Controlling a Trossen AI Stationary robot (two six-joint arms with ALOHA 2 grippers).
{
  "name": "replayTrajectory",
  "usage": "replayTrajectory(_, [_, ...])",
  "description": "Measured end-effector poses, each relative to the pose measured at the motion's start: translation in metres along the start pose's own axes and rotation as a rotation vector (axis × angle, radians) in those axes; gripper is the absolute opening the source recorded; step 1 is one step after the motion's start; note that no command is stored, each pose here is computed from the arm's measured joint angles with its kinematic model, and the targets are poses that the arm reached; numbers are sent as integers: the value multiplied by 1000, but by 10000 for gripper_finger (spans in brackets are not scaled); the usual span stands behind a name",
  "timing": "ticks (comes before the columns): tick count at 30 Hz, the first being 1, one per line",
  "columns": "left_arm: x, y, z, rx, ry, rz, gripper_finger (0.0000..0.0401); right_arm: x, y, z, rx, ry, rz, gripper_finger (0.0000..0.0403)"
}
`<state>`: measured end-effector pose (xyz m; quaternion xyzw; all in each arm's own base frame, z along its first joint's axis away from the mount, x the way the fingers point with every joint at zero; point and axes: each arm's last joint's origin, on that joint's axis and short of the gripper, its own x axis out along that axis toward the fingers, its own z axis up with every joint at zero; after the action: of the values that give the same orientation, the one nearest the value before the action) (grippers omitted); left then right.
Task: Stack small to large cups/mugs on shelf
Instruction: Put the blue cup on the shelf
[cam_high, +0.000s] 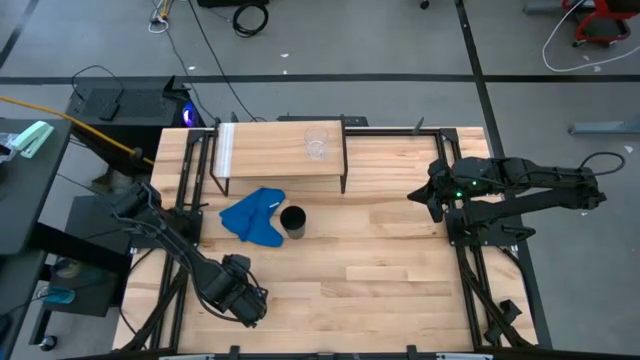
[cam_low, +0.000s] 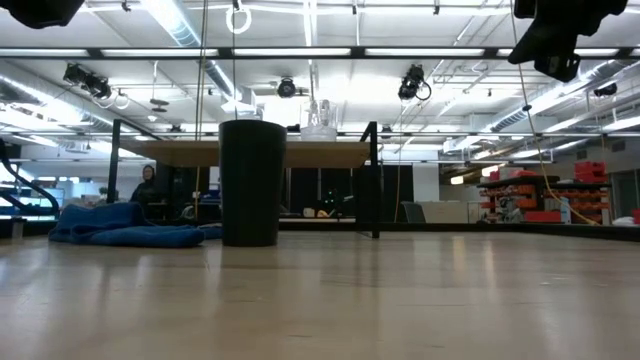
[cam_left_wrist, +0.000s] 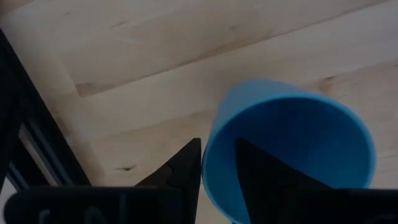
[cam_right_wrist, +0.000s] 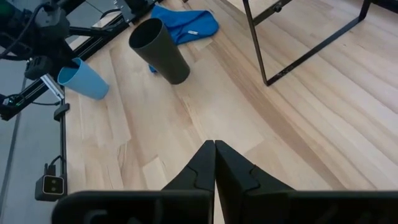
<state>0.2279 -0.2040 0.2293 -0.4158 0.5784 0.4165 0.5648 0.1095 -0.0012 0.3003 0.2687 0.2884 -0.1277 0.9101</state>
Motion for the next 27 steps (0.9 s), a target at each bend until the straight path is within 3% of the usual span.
replayTrajectory(11, [5,-2,0,-2,-4,21,102,0,-1,-1,2,19,-1,14])
replayTrajectory(23, [2,-3,1,19,-2,9,13,0,-1,-1,-1,19,-1,14])
replayTrajectory(27, [-1,-1,3,28,3,0,16,0,-1,-1,-1,19,0,11])
